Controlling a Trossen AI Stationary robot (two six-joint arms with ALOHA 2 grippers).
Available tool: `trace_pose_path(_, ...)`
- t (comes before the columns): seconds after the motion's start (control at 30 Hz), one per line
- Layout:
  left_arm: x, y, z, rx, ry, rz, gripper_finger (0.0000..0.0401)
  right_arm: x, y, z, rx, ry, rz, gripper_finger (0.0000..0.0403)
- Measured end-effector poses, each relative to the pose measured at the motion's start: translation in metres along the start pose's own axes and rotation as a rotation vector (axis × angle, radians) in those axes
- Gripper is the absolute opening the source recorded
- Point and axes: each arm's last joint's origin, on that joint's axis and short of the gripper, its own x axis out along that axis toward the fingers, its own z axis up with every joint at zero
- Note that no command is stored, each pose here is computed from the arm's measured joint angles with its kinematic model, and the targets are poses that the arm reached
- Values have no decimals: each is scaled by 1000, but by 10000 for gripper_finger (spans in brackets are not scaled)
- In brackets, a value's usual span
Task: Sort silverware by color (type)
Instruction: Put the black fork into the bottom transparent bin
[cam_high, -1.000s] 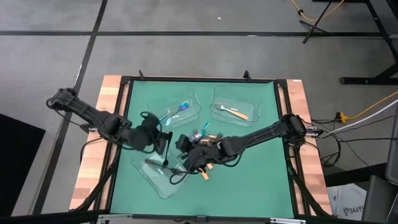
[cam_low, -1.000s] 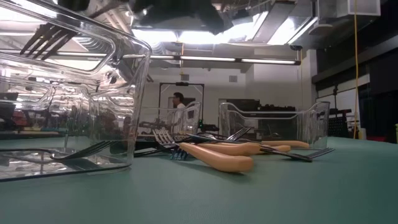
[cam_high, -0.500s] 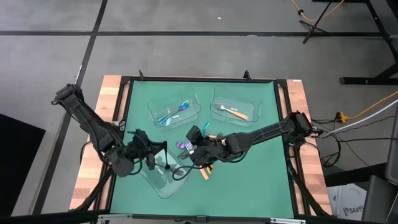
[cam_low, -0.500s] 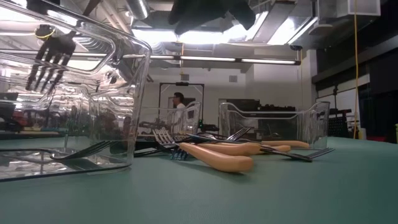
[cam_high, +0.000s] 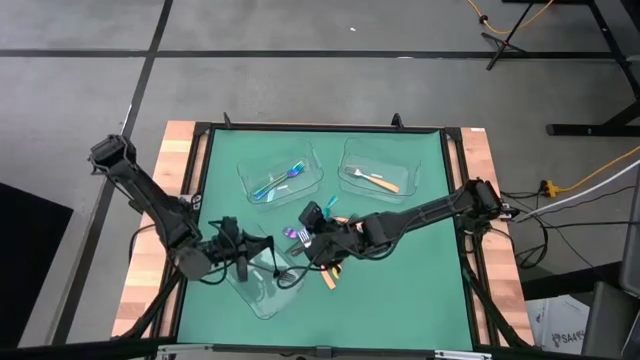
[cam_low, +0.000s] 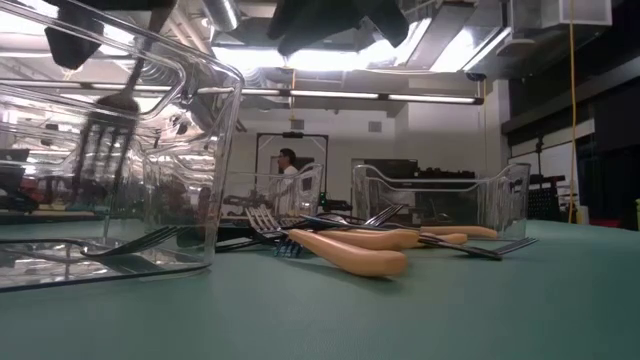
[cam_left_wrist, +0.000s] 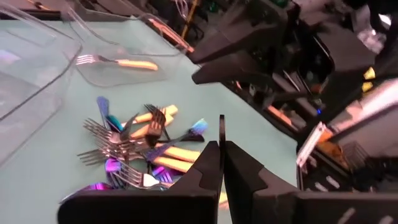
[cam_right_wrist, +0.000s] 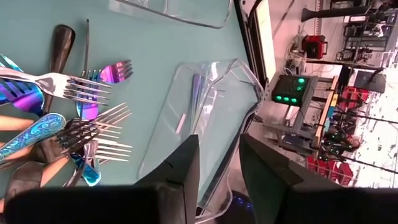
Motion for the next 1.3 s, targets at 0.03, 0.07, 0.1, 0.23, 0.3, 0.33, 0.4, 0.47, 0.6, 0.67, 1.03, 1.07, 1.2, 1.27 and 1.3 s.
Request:
trace_pose_path(0.03,0,1,-1,-2,-11,6,1,1,0,0,4,1,0,110)
trace_pose_path(0.07,1,1,-1,1,-17,13,1,1,-1,-1,7,3,0,110)
trace_pose_path(0.1,1,2,-3,4,-17,17,1,2,-1,-2,14,5,0,110)
trace_pose_path(0.23,4,2,-9,23,-11,24,1,4,-2,-2,42,-45,43,110)
trace_pose_path(0.3,5,2,-11,29,-8,27,1,5,-2,-3,74,-97,85,110)
trace_pose_path(0.33,5,2,-12,32,-7,28,1,6,-3,-3,102,-128,106,110)
trace_pose_path(0.4,6,2,-13,38,-5,31,1,9,-6,-4,179,-193,153,110)
trace_pose_path(0.47,6,2,-13,35,-6,30,1,13,-9,-6,276,-263,211,110)
trace_pose_path(0.6,6,1,-13,40,-9,25,1,21,-18,-14,516,-339,321,110)
trace_pose_path(0.67,6,-1,-11,56,-17,13,1,25,-23,-19,661,-344,356,110)
trace_pose_path(1.03,5,-17,2,202,-91,-86,3,30,-30,-25,862,-499,617,110)
trace_pose_path(1.07,5,-18,3,211,-95,-89,3,28,-30,-22,866,-519,627,110)
trace_pose_path(1.2,4,-20,5,233,-112,-98,4,26,-32,-13,949,-561,618,110)
trace_pose_path(1.27,4,-20,6,241,-117,-101,4,29,-32,-11,1009,-544,596,110)
trace_pose_path(1.3,4,-20,6,248,-119,-102,4,30,-31,-11,1030,-528,599,110)
